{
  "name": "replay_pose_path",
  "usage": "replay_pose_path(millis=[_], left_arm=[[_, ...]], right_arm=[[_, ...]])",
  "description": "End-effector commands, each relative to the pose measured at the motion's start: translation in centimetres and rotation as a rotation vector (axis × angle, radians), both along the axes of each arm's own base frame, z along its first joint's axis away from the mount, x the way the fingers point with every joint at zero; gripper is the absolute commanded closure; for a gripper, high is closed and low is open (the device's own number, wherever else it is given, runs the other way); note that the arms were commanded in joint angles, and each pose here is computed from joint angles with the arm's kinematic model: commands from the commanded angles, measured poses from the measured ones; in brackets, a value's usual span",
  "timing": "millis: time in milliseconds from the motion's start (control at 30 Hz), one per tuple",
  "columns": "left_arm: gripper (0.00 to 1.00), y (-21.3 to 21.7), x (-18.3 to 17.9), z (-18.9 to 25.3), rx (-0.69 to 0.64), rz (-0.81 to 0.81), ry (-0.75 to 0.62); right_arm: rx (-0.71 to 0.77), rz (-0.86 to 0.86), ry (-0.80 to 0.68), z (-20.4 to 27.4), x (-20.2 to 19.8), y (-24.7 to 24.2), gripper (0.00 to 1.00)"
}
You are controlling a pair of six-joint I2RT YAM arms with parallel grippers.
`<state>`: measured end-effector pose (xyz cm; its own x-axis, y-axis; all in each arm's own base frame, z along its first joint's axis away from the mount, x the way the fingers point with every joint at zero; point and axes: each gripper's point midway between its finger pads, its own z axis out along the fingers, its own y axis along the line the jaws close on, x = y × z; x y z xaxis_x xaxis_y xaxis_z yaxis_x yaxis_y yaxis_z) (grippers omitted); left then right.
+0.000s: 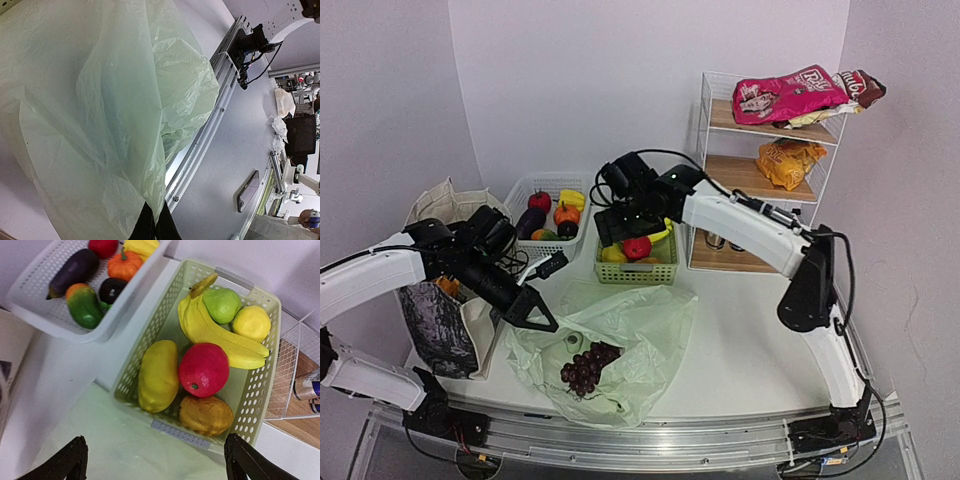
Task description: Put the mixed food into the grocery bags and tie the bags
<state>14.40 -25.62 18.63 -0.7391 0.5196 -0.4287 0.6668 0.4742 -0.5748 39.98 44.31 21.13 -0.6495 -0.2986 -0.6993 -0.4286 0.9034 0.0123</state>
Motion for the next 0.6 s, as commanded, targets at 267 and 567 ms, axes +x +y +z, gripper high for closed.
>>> replay_pose_path(millis=[267,567], left_arm=[[1.00,-0.5,0.0,1.0,-0.048,-0.011,-0.020],[1.00,-0.6,0.1,1.2,-0.054,-0.004,-0.015]], right_arm=[[0.008,-0.184,-0.034,-8.2,9.8,-2.2,0.04],[0.044,-0.174,-0.088,-11.2,12.7,-1.6,0.07]])
